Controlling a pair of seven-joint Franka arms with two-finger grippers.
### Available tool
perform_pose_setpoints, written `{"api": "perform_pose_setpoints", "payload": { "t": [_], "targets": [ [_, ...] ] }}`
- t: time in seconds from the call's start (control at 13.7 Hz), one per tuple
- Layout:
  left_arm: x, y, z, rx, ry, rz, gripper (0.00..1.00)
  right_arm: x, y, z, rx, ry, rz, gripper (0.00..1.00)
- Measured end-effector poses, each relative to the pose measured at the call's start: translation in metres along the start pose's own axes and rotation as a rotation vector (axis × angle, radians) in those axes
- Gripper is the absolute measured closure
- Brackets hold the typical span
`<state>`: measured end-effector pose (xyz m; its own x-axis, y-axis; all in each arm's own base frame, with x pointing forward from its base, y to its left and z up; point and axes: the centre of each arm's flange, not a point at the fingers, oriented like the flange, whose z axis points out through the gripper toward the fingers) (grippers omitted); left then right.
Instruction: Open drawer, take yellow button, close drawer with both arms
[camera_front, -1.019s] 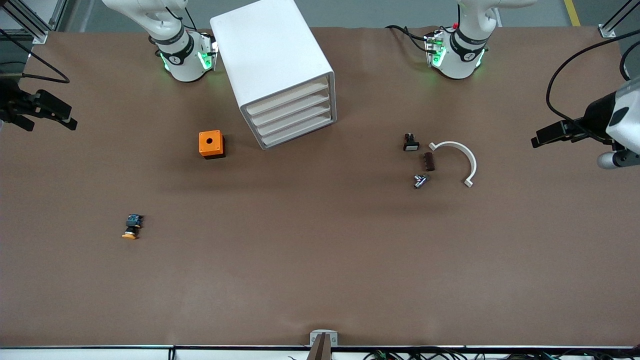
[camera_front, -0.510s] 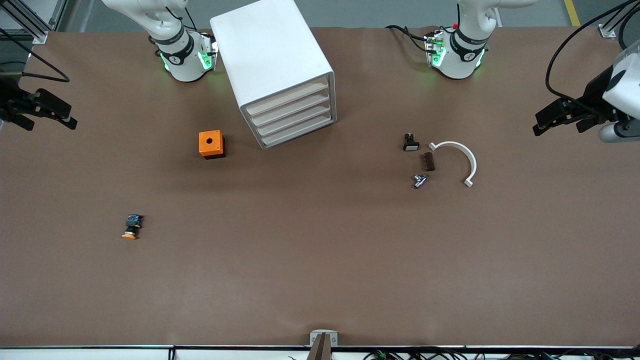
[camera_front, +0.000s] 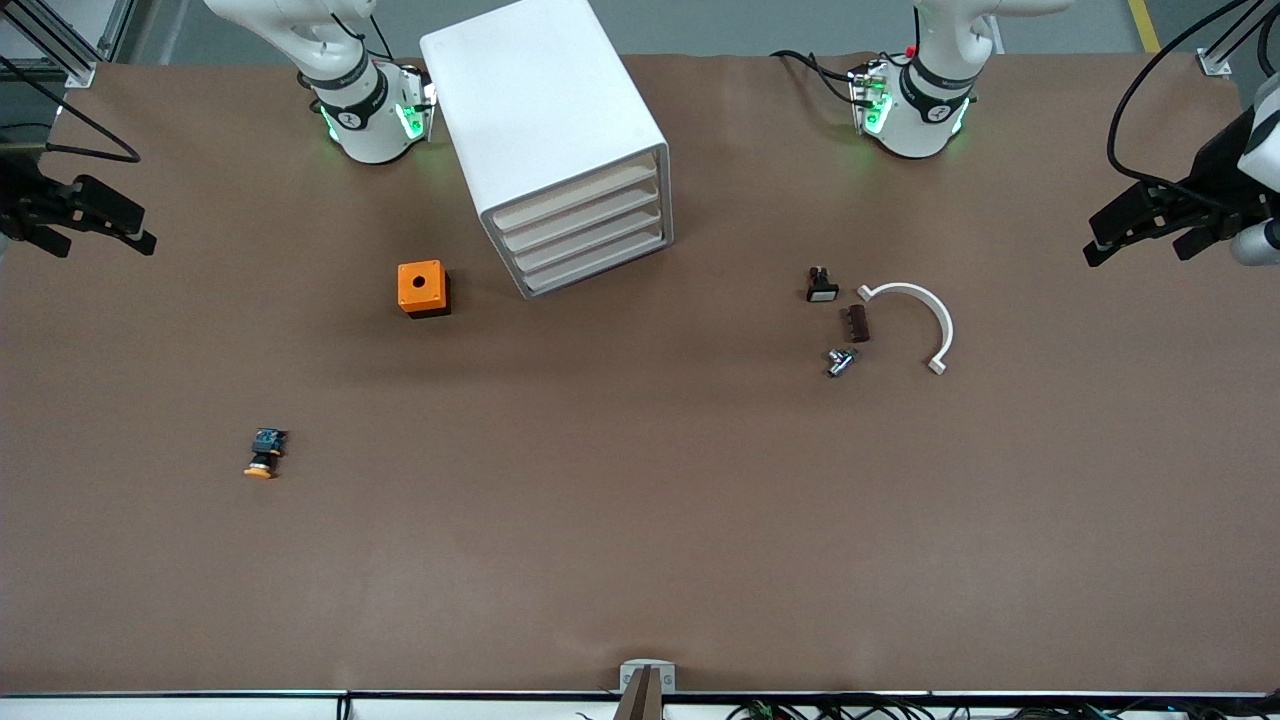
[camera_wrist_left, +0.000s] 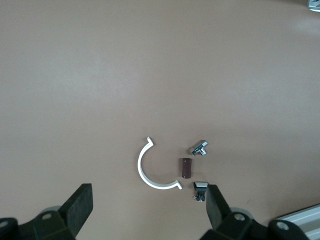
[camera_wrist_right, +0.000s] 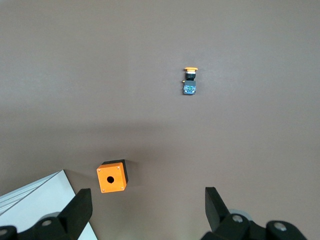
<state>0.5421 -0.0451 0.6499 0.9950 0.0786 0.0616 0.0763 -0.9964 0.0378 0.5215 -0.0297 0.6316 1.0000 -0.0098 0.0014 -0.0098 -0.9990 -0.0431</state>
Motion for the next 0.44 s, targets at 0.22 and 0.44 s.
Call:
{"api": "perform_pose_setpoints", "payload": {
  "t": [0.22, 0.44],
  "targets": [
    [0.0005, 0.0012, -0.0020, 0.004, 0.009, 0.003, 0.00, -0.0001, 0.0003, -0.0002, -0.003, 0.000, 0.000, 0.00],
    [0.0007, 0.0024, -0.0017, 0.004, 0.008, 0.005, 0.00, -0.0010, 0.0008, -0.0017, -0.007, 0.003, 0.000, 0.00]
  ]
}}
